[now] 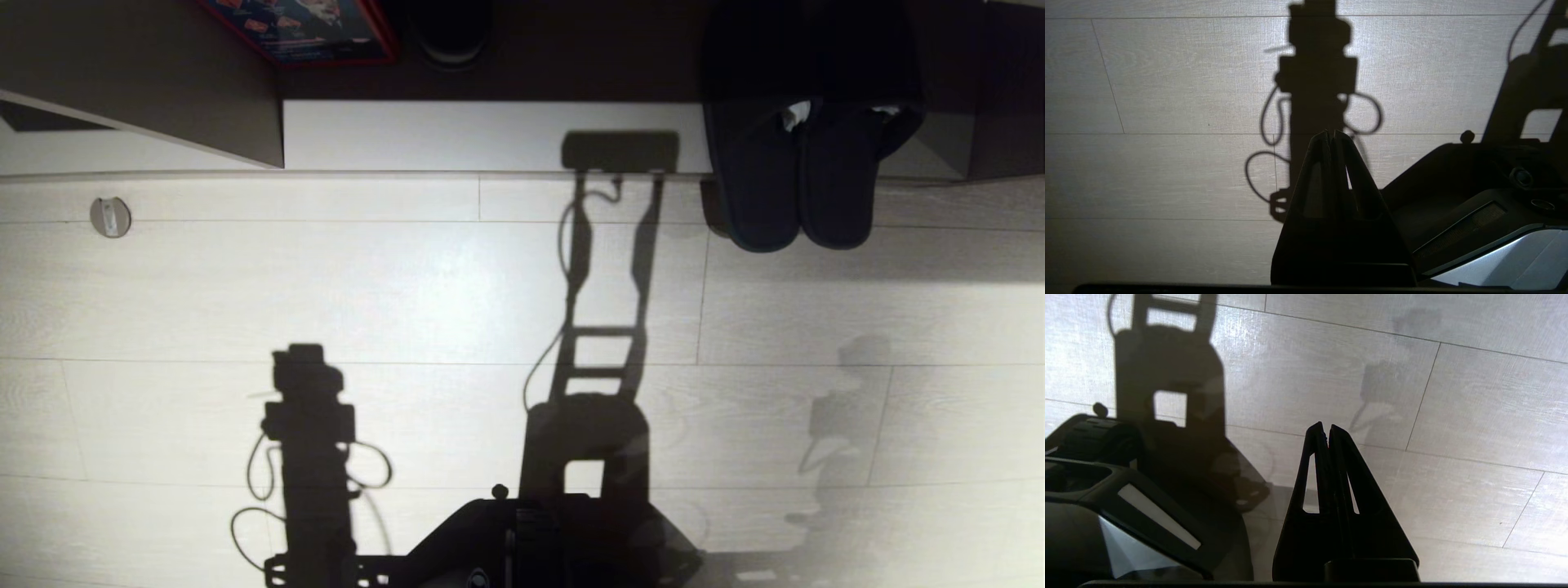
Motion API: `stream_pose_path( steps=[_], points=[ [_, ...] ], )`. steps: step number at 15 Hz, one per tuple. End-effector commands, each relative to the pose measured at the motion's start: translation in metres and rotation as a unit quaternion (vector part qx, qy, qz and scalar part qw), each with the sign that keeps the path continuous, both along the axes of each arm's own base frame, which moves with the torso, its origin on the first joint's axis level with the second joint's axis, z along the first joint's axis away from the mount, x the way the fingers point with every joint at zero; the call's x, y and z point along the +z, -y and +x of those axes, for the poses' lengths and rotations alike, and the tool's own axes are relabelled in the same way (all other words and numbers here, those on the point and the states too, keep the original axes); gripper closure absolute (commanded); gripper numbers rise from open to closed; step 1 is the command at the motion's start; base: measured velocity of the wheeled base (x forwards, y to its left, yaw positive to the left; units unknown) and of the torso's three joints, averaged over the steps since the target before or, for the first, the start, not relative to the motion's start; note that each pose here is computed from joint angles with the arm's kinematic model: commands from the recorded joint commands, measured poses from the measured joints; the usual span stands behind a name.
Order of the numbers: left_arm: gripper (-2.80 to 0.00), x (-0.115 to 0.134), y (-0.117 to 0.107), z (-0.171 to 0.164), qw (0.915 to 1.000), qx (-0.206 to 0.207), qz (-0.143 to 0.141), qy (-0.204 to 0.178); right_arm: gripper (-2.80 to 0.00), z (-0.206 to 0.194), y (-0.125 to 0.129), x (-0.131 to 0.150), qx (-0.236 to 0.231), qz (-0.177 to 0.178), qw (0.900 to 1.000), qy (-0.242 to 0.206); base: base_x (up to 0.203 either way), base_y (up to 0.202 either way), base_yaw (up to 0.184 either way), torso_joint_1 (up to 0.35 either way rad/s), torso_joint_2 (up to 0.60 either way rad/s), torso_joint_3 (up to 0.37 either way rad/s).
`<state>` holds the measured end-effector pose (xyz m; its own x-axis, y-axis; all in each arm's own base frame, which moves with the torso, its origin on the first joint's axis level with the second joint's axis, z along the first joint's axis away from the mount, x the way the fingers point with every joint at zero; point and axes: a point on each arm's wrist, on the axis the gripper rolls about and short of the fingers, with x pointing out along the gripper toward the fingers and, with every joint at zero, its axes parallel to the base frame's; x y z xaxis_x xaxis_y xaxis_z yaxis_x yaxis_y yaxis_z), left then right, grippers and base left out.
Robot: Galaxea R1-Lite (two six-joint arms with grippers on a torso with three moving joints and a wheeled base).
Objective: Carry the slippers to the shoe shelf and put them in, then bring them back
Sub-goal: Pick up the slippers in the shoe cabinet
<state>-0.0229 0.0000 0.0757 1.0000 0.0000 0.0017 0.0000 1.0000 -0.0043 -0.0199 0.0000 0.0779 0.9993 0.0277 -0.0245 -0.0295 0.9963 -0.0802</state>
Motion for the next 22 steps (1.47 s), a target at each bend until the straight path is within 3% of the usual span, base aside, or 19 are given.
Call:
stream_pose_path(
  steps=[1, 8, 14, 18, 22],
  points=[
    [0.00, 0.000, 0.000, 0.000, 1.0000, 0.000, 0.000, 0.000, 0.00, -0.003, 0.000, -0.001, 0.000, 0.002, 1.000, 0.016, 0.000, 0.000, 0.000, 0.000, 0.00, 0.000],
    [0.00, 0.000, 0.000, 0.000, 1.0000, 0.000, 0.000, 0.001, 0.00, -0.003, 0.000, -0.002, -0.003, 0.024, 1.000, 0.015, 0.000, 0.000, 0.000, 0.000, 0.00, 0.000],
    [0.00, 0.000, 0.000, 0.000, 1.0000, 0.000, 0.000, 0.000, 0.00, -0.003, 0.000, -0.001, -0.005, 0.017, 1.000, 0.016, 0.000, 0.000, 0.000, 0.000, 0.00, 0.000],
    [0.00, 0.000, 0.000, 0.000, 1.0000, 0.000, 0.000, 0.000, 0.00, 0.004, 0.000, 0.002, -0.010, 0.021, 1.000, -0.015, 0.000, 0.000, 0.000, 0.000, 0.00, 0.000],
    [0.00, 0.000, 0.000, 0.000, 1.0000, 0.000, 0.000, 0.000, 0.00, 0.032, 0.000, 0.025, -0.024, 0.022, 0.998, -0.053, 0.000, 0.000, 0.000, 0.000, 0.00, 0.000]
  ],
)
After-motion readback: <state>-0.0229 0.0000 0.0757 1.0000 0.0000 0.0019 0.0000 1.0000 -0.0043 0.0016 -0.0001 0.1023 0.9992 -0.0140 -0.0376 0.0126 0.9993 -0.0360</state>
